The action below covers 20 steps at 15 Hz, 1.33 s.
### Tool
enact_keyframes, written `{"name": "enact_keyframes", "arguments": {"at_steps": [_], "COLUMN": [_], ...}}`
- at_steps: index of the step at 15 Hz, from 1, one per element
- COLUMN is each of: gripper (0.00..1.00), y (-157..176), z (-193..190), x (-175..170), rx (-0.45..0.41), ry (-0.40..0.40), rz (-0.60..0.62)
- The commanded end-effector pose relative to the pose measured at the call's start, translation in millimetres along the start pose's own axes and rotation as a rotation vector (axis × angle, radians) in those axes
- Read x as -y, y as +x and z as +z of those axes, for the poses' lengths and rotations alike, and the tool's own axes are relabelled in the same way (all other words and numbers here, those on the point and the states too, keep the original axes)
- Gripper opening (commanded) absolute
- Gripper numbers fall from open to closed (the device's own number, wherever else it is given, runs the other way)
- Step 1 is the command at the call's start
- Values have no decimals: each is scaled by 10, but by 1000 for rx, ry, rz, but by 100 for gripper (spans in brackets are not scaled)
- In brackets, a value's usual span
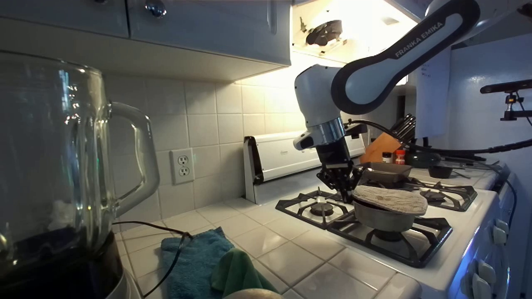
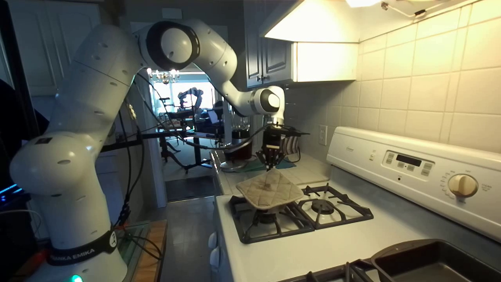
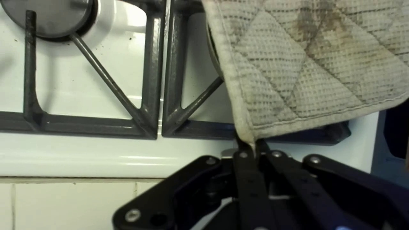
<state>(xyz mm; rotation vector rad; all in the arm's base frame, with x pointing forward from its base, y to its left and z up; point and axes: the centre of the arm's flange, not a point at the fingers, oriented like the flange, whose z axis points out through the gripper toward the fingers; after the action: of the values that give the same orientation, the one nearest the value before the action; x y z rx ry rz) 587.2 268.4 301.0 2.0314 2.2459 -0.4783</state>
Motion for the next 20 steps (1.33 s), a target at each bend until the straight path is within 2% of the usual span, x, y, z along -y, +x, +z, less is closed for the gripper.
{"name": "enact_keyframes", "arguments": {"at_steps": [1,8,20], "gripper": [1,1,1], "y": [-192,-442,-601], "z": [-196,-613,-1259], "x": [93,260,469], "rx": [29,28,57], "ry": [-34,-105,-238], "rz": [42,94,114]}}
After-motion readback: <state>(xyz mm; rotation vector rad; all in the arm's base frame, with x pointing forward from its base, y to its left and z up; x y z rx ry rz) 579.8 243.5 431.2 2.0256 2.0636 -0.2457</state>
